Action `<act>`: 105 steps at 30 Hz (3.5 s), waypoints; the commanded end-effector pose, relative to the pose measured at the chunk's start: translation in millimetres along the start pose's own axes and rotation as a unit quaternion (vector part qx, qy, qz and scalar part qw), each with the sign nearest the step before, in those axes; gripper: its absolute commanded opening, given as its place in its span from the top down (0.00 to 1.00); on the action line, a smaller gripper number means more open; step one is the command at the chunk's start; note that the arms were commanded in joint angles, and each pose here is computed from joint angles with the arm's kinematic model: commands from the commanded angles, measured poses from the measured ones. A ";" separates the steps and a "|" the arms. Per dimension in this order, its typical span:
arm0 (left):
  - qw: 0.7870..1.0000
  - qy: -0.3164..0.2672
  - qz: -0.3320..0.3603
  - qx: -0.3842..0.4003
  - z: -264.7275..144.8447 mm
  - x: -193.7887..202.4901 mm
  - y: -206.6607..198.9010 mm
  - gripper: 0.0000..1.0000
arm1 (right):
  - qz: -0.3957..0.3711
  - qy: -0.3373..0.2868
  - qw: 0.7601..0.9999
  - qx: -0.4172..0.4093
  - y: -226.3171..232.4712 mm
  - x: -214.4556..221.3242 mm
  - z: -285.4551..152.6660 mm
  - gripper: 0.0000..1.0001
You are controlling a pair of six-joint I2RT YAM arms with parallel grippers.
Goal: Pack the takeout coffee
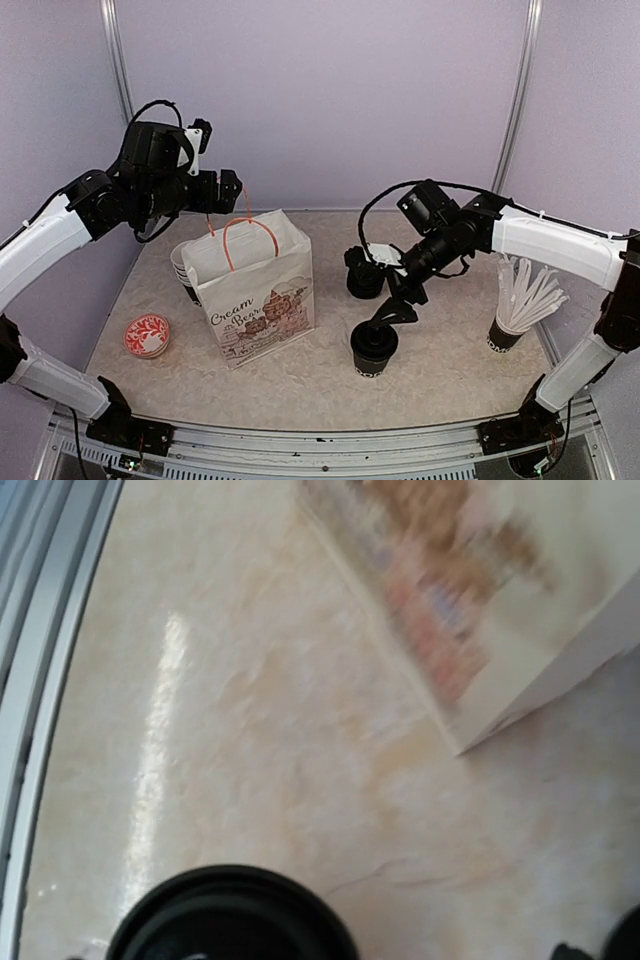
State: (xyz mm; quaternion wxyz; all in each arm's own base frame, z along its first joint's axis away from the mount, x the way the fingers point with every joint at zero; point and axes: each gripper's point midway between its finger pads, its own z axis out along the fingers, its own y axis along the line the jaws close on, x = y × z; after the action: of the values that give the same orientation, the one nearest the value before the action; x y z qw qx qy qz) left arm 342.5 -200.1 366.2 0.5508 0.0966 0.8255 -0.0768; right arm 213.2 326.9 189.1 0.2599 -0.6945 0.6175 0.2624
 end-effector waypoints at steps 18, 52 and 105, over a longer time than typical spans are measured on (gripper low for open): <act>0.998 -0.017 0.041 0.042 -23.9 -9.4 -3.5 0.10 | -0.169 0.184 0.964 -0.089 41.1 25.8 15.7 0.15; 0.998 0.006 0.046 0.052 -15.4 13.6 -7.2 0.09 | -0.156 0.245 0.950 -0.113 44.3 49.5 37.6 0.13; 0.967 0.176 0.111 0.150 4.5 80.0 -16.7 0.25 | -0.189 0.198 0.949 0.155 -58.7 -37.0 -86.7 0.38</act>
State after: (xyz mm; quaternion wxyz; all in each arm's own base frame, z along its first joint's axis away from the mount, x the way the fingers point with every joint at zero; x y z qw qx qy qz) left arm 316.9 -187.0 291.6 0.4008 0.2258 0.8851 -0.0712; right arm 249.0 312.0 233.9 0.2200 -0.8104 0.5429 0.0011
